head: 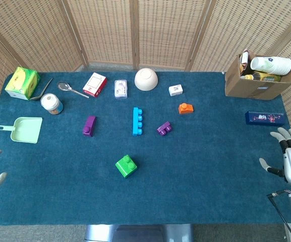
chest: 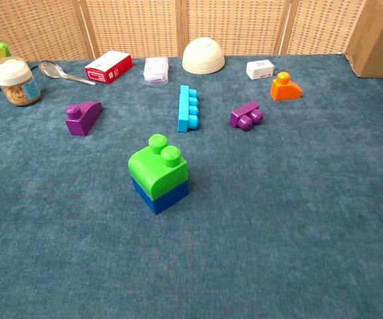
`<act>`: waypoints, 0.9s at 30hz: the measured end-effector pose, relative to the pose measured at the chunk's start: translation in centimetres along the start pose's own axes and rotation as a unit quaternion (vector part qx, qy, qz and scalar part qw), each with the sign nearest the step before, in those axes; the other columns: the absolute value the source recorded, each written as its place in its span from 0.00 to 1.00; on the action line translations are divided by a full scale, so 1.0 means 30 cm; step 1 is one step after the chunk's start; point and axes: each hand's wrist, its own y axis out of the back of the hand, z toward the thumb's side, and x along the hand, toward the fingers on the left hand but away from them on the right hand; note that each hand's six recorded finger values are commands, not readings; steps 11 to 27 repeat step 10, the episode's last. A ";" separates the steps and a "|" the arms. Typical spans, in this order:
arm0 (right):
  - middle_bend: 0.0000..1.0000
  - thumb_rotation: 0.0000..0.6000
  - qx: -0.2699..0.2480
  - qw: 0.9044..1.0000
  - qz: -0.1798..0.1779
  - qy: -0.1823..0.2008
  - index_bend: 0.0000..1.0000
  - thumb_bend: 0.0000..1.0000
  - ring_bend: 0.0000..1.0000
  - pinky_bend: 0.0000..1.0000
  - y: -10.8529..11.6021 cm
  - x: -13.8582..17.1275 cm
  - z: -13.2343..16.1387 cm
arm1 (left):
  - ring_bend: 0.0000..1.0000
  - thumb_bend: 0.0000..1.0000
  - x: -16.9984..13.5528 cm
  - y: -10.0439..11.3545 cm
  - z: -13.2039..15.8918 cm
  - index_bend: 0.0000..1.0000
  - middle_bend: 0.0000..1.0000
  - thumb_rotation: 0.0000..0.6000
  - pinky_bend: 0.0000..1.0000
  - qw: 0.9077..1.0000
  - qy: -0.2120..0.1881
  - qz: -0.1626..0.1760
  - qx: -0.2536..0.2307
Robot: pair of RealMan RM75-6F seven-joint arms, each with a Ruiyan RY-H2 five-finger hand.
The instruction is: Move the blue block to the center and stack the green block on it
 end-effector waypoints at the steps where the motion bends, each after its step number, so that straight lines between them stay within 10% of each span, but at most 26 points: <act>1: 0.14 0.83 -0.001 1.000 0.002 0.001 0.19 0.24 0.00 0.00 -0.004 0.001 0.003 | 0.00 0.19 -0.007 -0.005 -0.006 0.20 0.03 0.00 0.00 1.000 0.002 0.000 -0.003; 27: 0.14 0.81 -0.007 1.000 0.009 0.008 0.20 0.24 0.00 0.00 -0.018 0.018 0.009 | 0.00 0.19 -0.023 0.002 0.008 0.21 0.03 0.00 0.00 1.000 -0.013 0.021 -0.011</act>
